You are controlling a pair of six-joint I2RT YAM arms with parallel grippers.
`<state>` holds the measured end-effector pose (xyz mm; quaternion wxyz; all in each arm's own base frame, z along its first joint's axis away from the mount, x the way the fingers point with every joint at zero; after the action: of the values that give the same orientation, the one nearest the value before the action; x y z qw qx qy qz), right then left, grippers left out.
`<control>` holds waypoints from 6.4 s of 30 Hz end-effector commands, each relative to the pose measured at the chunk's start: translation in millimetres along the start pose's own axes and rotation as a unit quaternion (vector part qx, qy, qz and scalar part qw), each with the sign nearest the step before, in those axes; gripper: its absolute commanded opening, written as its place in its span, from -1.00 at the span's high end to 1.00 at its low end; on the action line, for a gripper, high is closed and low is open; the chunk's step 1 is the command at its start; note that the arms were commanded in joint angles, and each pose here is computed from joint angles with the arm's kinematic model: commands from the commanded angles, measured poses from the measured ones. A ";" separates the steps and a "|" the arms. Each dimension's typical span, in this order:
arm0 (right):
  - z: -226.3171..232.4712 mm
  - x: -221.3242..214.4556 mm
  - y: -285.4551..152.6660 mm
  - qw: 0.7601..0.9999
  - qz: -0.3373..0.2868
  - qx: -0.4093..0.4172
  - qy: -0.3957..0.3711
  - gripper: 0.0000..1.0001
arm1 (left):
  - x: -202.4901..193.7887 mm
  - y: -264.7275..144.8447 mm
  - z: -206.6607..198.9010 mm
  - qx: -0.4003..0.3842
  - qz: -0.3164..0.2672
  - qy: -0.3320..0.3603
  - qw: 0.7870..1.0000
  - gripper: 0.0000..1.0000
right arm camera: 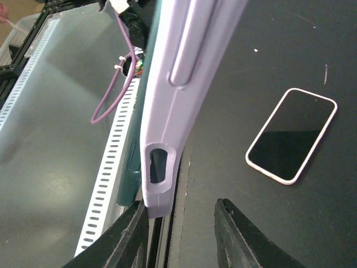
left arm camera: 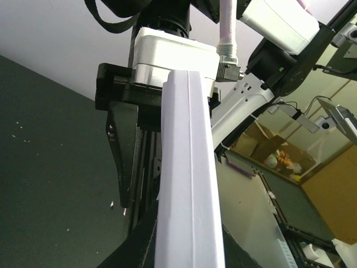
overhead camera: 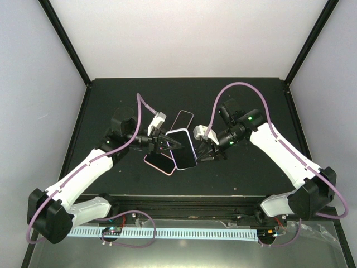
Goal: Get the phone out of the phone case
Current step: Remove the phone case from the phone, then place the phone case at the center of the board, then place the phone at the center of the board.
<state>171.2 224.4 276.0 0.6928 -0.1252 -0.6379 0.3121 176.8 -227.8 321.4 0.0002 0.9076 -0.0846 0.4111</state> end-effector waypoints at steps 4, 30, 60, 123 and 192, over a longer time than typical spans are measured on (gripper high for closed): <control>-53.8 16.9 -3.3 0.991 -0.026 -0.133 -0.012 0.21 | 5.3 1.3 -41.0 -0.090 0.028 0.055 0.994 0.97; -45.0 50.9 -32.8 0.960 -0.222 -0.019 0.170 0.98 | 77.4 0.9 60.7 0.145 -0.188 -0.029 0.971 0.80; -108.5 -127.2 -9.8 0.722 -0.093 -0.222 0.648 0.99 | -22.0 113.8 125.4 0.496 0.010 0.201 0.845 -0.38; -118.8 -151.0 -73.1 0.668 -0.040 -0.409 0.620 0.99 | 35.3 46.9 61.3 0.591 -0.186 0.164 0.768 0.97; -240.6 -317.2 -236.5 0.691 0.094 -0.426 0.576 -0.09 | -34.4 -74.4 332.0 0.833 0.228 0.132 0.487 0.34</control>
<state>471.4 -82.2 80.2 0.7919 -0.5952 -0.1336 -0.0277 412.5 -177.3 85.2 -0.8316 0.3530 0.0952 0.4181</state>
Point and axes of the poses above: each gripper's point midway between its finger pads, its own y axis out along the fingers, its own z axis along the line the jaws close on, x = y × z, the point moved 5 cm from there along -y, back along the fingers, and after that the axes turned 8 degrees about -y, right-handed, at the moved point
